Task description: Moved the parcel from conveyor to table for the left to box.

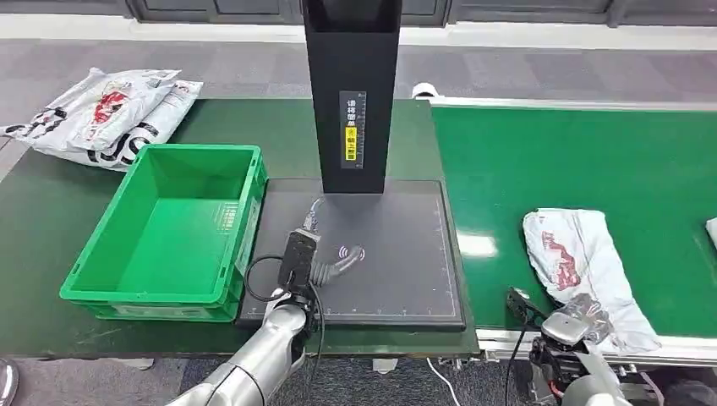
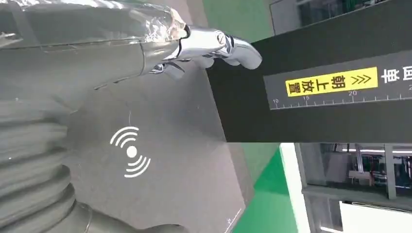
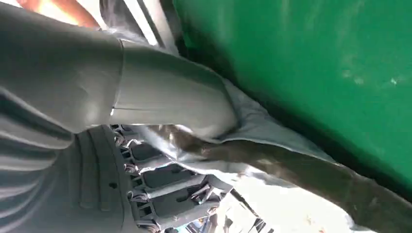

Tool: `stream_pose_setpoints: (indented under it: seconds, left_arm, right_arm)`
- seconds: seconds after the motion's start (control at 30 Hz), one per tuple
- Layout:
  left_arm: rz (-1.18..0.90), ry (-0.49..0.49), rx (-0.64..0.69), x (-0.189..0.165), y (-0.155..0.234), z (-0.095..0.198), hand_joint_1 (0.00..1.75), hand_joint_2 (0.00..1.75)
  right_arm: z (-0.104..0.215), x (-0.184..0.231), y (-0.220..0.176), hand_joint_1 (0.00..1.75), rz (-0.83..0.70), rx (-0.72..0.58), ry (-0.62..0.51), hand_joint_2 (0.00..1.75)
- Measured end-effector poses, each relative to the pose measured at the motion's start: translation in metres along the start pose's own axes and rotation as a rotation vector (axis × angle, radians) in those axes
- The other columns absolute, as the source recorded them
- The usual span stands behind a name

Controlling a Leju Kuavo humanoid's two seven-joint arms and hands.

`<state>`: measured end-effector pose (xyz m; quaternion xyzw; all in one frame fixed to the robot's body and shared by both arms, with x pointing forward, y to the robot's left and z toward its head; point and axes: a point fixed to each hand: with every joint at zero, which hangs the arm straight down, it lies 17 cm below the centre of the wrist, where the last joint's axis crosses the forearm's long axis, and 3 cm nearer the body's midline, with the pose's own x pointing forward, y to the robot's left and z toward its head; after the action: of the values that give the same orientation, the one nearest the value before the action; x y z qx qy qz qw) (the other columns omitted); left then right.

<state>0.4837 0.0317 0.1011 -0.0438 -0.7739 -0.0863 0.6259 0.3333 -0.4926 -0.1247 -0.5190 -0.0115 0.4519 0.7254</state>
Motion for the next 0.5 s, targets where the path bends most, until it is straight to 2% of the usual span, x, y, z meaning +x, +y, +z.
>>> stream_pose_setpoints:
  seconds: [0.2,0.27,0.4,0.5]
  left_arm:
    - [-0.005,-0.005,0.02,0.001,0.006,-0.001,0.0,1.75]
    - [-0.013,-0.006,0.035,0.0,0.011,-0.001,0.0,1.75]
    - [-0.038,-0.013,0.056,-0.002,0.02,0.001,0.0,1.75]
    - [-0.035,-0.016,0.069,-0.001,0.024,0.001,0.0,1.75]
  right_arm:
    - [-0.001,0.007,-0.009,1.75,-0.092,-0.069,-0.046,1.75]
    - [0.001,0.019,-0.03,1.75,-0.19,-0.162,-0.101,1.75]
    - [0.021,0.053,-0.099,1.75,-0.438,-0.418,-0.304,1.75]
    - [0.029,0.061,-0.122,1.75,-0.503,-0.467,-0.336,1.75]
